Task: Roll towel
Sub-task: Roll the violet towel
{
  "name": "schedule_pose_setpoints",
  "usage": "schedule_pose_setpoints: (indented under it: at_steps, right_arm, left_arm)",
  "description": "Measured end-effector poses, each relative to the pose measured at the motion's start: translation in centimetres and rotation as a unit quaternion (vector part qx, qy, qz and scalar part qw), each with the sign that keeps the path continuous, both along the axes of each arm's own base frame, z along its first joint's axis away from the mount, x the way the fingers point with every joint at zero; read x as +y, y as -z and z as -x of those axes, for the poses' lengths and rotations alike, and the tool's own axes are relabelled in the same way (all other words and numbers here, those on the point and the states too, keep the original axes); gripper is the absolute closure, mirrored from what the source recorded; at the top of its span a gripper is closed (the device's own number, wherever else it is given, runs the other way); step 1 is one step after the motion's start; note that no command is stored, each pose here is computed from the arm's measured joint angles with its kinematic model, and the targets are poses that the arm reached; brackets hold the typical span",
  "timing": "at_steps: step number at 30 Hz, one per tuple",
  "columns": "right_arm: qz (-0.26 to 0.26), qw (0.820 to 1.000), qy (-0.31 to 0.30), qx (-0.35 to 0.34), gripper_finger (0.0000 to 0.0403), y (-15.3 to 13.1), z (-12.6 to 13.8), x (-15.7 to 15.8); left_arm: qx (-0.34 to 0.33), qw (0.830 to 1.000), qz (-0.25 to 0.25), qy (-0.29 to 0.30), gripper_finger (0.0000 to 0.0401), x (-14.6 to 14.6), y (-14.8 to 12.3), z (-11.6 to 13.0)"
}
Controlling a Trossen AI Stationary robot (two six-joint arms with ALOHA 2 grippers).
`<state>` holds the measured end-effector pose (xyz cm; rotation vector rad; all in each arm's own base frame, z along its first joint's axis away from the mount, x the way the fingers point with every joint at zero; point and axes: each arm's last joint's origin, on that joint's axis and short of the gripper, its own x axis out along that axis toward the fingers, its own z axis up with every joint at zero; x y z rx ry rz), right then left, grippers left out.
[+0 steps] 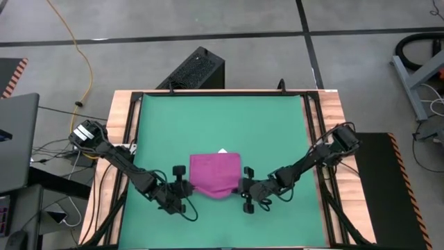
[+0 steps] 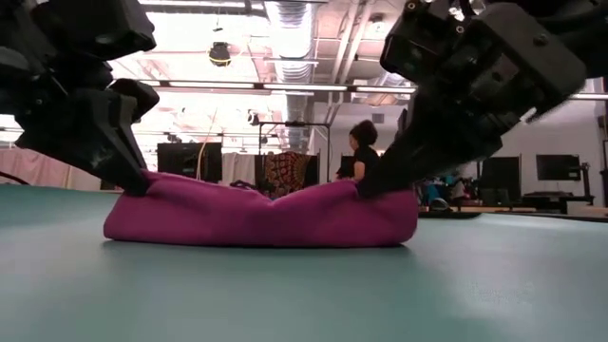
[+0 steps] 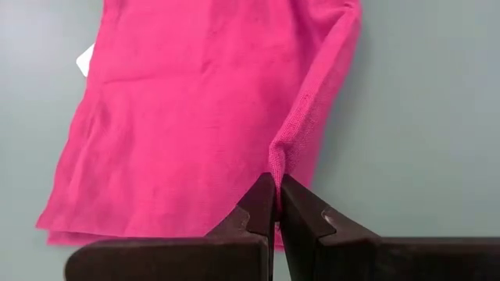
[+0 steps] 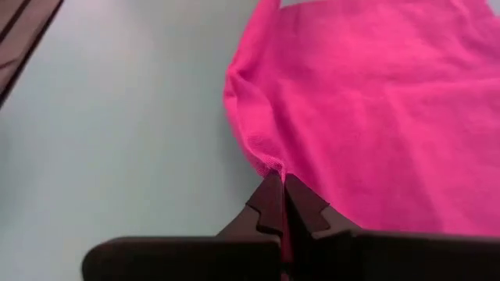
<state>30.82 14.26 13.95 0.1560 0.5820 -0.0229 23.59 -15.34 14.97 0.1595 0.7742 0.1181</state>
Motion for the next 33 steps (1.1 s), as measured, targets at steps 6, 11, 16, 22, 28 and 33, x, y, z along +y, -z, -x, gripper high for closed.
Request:
schedule_pose_setpoints:
  at_steps: [6,11,16,22,28,33]
  right_arm:
    - [-0.001,1.000,0.015,-0.007,0.0390,-0.8,-0.1,-0.8]
    - [-0.002,0.999,0.036,0.013,0.0390,-0.6,-0.3,-1.8]
    - [0.003,0.999,0.048,0.025,0.0390,-0.4,-0.4,-2.6]
    - [0.012,0.998,0.054,0.044,0.0390,-0.1,-0.3,-3.0]
    - [0.016,0.996,0.063,0.057,0.0391,0.1,-0.2,-3.6]
    - [0.017,0.994,0.079,0.071,0.0391,0.7,-0.4,-4.3]
  left_arm:
    - [0.000,0.999,-0.015,-0.038,0.0401,0.4,0.2,0.3]
    - [-0.004,0.999,-0.018,-0.045,0.0401,0.5,0.1,0.2]
    - [0.001,0.998,-0.017,-0.064,0.0401,1.3,0.2,-0.1]
    - [0.011,0.997,0.003,-0.072,0.0401,2.2,1.2,0.1]
    - [-0.008,0.995,0.032,-0.089,0.0401,3.0,2.5,0.6]
    - [-0.006,0.995,0.046,-0.086,0.0401,3.2,2.8,0.7]
